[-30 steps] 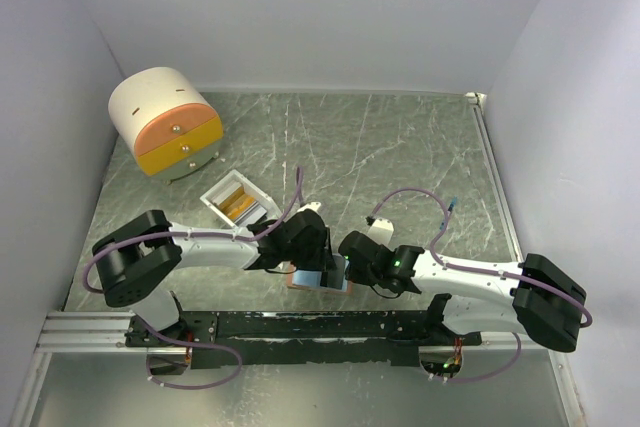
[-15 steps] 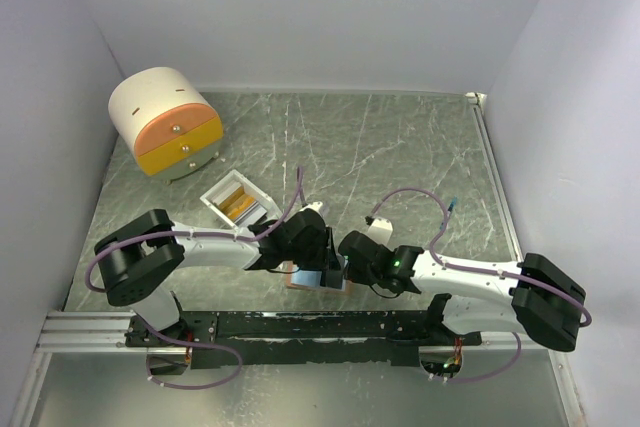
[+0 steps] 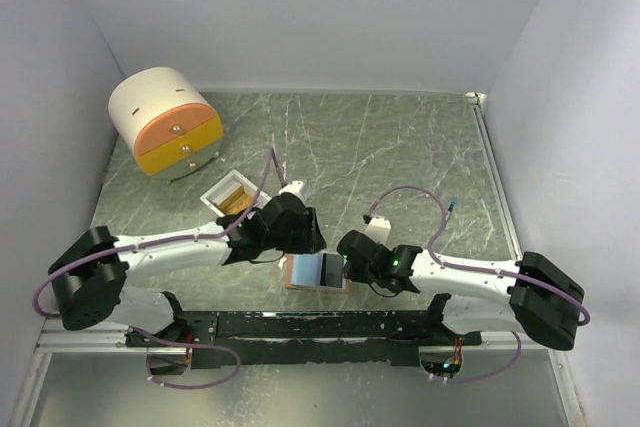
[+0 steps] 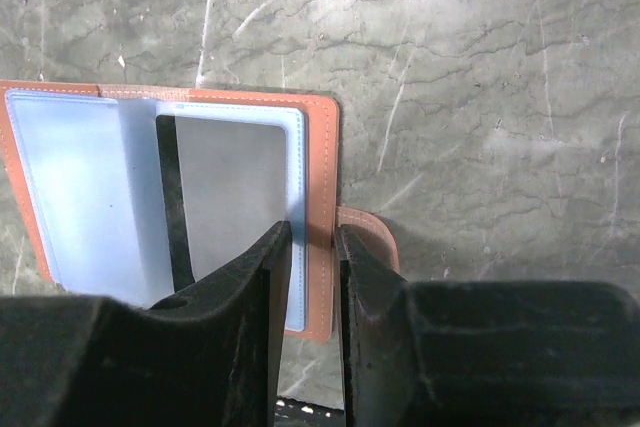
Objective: Put the credit cards into the card holder
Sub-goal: Insert the credit card into the card holder, then pick up the credit card from the storage box.
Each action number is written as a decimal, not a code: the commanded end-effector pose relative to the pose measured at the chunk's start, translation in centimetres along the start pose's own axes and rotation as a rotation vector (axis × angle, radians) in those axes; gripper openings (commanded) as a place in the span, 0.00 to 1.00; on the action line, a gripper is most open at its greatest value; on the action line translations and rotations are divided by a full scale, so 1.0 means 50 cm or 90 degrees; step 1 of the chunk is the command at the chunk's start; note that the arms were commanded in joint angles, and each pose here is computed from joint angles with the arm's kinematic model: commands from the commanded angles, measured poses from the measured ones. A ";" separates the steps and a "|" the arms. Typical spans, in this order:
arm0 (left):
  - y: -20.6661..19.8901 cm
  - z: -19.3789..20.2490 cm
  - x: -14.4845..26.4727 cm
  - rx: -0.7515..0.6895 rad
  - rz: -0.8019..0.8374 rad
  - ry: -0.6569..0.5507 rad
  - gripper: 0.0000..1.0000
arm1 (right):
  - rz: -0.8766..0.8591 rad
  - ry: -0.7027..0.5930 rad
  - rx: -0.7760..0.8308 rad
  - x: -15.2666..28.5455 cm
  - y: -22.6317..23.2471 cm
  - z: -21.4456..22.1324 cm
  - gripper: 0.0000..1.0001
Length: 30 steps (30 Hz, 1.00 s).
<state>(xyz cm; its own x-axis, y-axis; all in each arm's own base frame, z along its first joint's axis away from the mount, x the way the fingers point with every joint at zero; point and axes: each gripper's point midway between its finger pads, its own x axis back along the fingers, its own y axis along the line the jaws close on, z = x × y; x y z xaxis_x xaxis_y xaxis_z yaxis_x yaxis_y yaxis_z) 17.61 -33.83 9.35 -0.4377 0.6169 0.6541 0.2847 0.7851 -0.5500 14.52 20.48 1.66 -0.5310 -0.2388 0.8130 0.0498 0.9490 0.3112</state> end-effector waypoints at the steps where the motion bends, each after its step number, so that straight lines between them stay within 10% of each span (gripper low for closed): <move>1: 0.051 -0.093 0.053 -0.068 -0.097 -0.066 0.53 | 0.008 -0.015 0.016 0.005 0.008 -0.016 0.25; 17: 0.241 -0.293 0.224 -0.292 -0.304 -0.165 0.57 | -0.044 -0.014 0.010 0.060 0.062 -0.050 0.32; 30: 0.349 -0.261 0.186 -0.398 -0.355 -0.048 0.55 | -0.081 -0.008 0.034 0.050 0.102 -0.052 0.32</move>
<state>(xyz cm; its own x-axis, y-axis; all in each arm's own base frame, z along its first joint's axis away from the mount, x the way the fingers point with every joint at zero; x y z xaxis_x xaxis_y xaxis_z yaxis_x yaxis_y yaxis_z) 29.59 -13.98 14.11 -0.7317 0.1316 0.6688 0.3396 0.9211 0.1902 15.29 23.37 5.84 -0.5293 -0.3303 0.7815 -0.0331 0.9284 0.3700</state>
